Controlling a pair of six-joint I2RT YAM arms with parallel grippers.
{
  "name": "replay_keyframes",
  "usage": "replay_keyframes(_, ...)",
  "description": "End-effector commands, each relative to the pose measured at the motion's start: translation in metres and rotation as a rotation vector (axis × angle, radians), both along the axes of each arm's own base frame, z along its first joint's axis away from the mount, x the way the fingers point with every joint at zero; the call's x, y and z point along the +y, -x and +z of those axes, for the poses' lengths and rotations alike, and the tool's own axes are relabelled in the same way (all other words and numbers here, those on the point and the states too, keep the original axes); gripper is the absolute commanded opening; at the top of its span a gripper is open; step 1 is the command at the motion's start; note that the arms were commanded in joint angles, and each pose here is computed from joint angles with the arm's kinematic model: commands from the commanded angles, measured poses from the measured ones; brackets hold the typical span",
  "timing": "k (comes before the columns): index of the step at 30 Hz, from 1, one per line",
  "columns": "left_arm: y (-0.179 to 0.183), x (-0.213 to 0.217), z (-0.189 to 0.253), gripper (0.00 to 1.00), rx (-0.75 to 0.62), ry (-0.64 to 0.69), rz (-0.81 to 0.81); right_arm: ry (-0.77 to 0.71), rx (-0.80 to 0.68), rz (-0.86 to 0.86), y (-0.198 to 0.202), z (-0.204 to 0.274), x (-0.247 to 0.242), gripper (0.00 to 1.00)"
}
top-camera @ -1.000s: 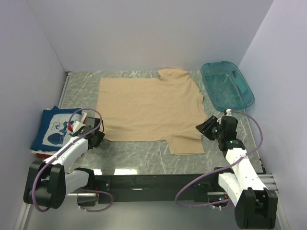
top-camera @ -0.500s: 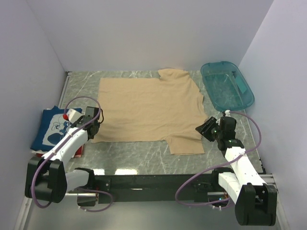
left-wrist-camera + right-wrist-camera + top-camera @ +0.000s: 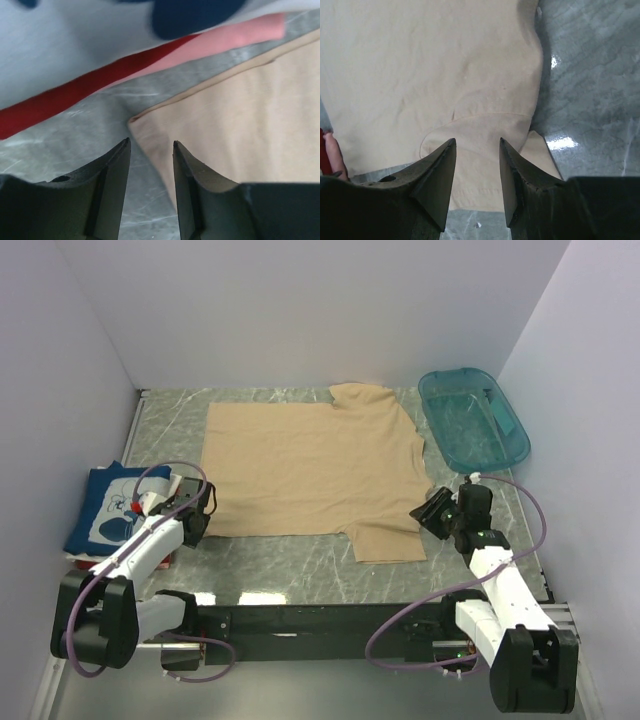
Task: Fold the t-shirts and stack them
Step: Fold the tshirt
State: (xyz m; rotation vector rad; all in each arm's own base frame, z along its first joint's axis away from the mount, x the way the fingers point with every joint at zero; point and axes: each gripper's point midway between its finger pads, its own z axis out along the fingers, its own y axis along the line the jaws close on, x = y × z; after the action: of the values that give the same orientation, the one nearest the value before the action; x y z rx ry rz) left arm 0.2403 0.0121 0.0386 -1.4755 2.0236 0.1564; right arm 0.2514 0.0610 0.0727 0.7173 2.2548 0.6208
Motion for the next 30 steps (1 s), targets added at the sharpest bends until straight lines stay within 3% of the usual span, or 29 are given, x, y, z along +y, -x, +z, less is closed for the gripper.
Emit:
replay_keyframes(1, 0.011, 0.000, -0.003, 0.45, 0.018, 0.033, 0.065, 0.027, -0.041, -0.025, -0.006, 0.020, -0.005, 0.47)
replay_keyframes(18, 0.008, 0.008, -0.022, 0.42, 0.088, 0.014, 0.136, 0.016, -0.020, -0.001, -0.004, 0.013, -0.002, 0.46)
replay_keyframes(20, 0.008, 0.009, -0.026, 0.37, 0.101, 0.009, 0.138, 0.015, -0.018, -0.002, -0.004, 0.013, -0.002, 0.46)
replay_keyframes(23, 0.008, 0.011, -0.029, 0.16, 0.115, -0.005, 0.139, 0.023, -0.017, -0.007, -0.003, 0.014, -0.003, 0.46)
replay_keyframes(26, 0.008, 0.013, -0.027, 0.03, 0.118, -0.017, 0.141, 0.027, -0.012, -0.017, -0.001, 0.013, -0.005, 0.46)
replay_keyframes(30, 0.003, 0.016, -0.015, 0.01, 0.089, -0.034, 0.125, 0.027, 0.019, -0.035, 0.005, 0.010, -0.007, 0.46)
